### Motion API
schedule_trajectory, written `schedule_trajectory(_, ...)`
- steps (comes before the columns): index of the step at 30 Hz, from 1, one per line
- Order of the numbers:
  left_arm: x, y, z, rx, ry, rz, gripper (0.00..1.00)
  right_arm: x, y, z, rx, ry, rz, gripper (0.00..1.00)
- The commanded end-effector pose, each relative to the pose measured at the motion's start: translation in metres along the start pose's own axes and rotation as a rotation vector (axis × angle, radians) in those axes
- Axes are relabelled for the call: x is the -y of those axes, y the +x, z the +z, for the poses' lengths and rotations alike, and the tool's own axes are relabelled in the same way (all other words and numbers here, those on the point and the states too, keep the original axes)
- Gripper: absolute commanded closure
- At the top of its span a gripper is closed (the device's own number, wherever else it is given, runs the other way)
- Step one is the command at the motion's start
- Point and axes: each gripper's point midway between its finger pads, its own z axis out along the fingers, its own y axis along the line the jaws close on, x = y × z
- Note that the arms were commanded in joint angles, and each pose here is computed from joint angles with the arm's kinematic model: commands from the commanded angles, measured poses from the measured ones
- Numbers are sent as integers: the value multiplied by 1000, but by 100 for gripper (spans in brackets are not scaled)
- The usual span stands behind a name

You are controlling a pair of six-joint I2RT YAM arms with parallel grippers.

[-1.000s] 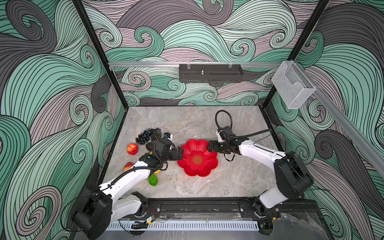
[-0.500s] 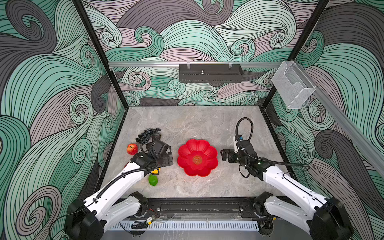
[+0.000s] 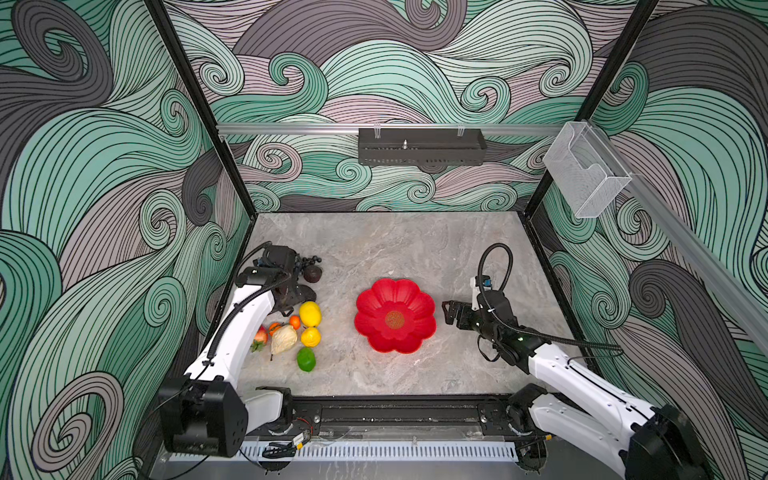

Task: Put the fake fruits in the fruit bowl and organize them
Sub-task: 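Release the bowl with the right gripper while the left grasps the red apple, then lift the red apple with the left gripper and carry it over the bowl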

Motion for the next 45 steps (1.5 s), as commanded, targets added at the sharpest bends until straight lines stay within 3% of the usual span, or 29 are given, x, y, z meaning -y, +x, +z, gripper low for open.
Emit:
schedule_trajectory(1,10,-19,8,-111,88,-43,1,2,-5,-3,43,24,-18,1)
schedule_trajectory(3,13,-29,20,-191,81,-71,1,1,-6,-5,61,30,-28,1)
schedule_trajectory(7,-2,-54,46,-243,-79,-84,1,3,-9,-10,94,54,-50,1)
schedule_trajectory(12,-8,-61,81,-305,-129,-124,1,3,-11,-14,124,79,-88,1)
schedule_trajectory(17,-13,-60,95,-338,-156,-118,2,-2,-13,-16,145,80,-115,1)
schedule_trajectory(33,-7,-41,131,-447,-110,-141,24,-4,-12,-16,158,88,-142,1)
schedule_trajectory(41,-3,-40,131,-456,-80,-151,36,-5,-12,-16,156,86,-142,1)
schedule_trajectory(45,-4,-41,123,-435,-69,-161,37,-3,-12,-17,154,94,-137,1)
